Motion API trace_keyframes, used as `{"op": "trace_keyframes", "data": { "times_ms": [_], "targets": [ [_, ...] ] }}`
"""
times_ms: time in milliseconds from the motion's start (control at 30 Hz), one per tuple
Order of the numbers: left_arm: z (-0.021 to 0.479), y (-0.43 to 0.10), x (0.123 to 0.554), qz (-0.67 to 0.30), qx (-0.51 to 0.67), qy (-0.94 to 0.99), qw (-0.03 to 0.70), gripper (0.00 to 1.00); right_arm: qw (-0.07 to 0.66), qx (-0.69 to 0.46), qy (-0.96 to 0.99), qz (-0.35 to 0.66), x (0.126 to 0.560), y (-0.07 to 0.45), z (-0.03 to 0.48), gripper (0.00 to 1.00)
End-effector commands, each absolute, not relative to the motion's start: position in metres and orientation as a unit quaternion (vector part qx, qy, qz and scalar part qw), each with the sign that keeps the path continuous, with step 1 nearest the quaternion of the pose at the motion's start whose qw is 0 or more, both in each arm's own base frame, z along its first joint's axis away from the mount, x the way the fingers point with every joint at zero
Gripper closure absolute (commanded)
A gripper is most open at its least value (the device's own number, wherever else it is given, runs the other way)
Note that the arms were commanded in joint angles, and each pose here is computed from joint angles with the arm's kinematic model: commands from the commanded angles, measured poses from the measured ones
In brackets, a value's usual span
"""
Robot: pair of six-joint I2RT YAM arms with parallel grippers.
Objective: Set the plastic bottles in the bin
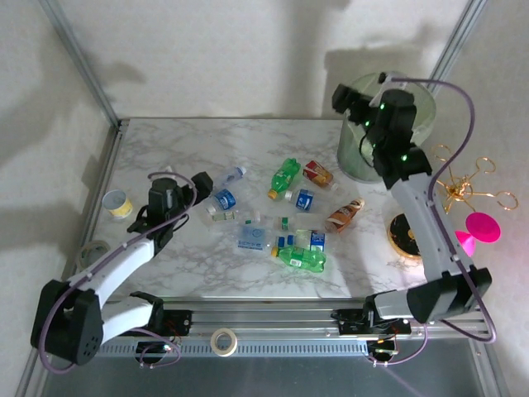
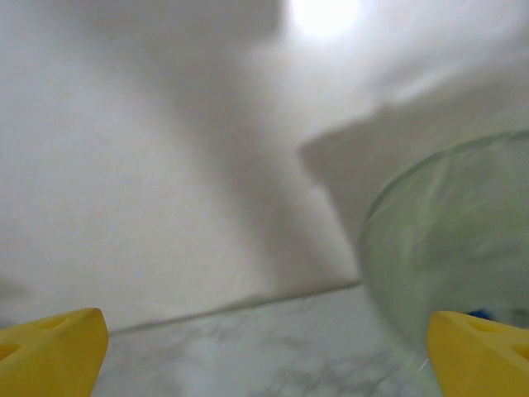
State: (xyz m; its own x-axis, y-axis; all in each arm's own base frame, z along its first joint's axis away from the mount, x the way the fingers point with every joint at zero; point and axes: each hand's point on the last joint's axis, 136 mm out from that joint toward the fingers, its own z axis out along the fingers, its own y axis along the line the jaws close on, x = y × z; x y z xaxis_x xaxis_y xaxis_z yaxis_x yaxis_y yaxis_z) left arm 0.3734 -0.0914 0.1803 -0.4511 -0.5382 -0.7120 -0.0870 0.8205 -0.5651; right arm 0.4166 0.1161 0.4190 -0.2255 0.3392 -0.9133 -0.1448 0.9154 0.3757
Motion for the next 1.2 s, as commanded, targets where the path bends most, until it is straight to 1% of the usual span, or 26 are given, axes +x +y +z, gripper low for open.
{"op": "trace_keyframes", "data": {
  "times_ms": [0, 200, 267, 367, 533, 700, 833, 967, 1167],
  "targets": [
    [0.189, -0.108, 0.391, -0.235, -0.129, 0.835, 0.481, 0.00, 0.596, 0.038, 0.767, 0.234, 0.394, 0.145, 0.394, 0.01],
    [0.166, -0.104, 0.422, -0.153, -0.096, 0.877, 0.446, 0.00, 0.553, 0.033, 0.785, 0.279, 0.354, 0.173, 0.344, 0.01],
    [0.156, -0.103, 0.429, -0.134, -0.089, 0.883, 0.442, 0.00, 0.542, 0.038, 0.787, 0.291, 0.343, 0.176, 0.331, 0.01],
    [0.137, -0.108, 0.438, -0.119, -0.074, 0.900, 0.412, 0.00, 0.517, 0.045, 0.800, 0.302, 0.328, 0.178, 0.303, 0.01],
    [0.108, -0.113, 0.434, -0.100, -0.068, 0.921, 0.371, 0.00, 0.501, 0.060, 0.811, 0.297, 0.310, 0.169, 0.273, 0.01],
    [0.092, -0.117, 0.429, -0.086, -0.063, 0.935, 0.339, 0.00, 0.495, 0.071, 0.812, 0.301, 0.302, 0.164, 0.250, 0.01],
    [0.087, -0.113, 0.426, -0.062, -0.065, 0.941, 0.327, 0.00, 0.493, 0.074, 0.812, 0.306, 0.302, 0.165, 0.239, 0.01],
    [0.081, -0.104, 0.424, -0.034, -0.072, 0.944, 0.320, 0.00, 0.498, 0.063, 0.814, 0.293, 0.305, 0.164, 0.241, 0.01],
    [0.072, -0.105, 0.426, -0.029, -0.067, 0.948, 0.308, 0.01, 0.503, 0.065, 0.812, 0.288, 0.303, 0.161, 0.243, 0.01]
  ]
}}
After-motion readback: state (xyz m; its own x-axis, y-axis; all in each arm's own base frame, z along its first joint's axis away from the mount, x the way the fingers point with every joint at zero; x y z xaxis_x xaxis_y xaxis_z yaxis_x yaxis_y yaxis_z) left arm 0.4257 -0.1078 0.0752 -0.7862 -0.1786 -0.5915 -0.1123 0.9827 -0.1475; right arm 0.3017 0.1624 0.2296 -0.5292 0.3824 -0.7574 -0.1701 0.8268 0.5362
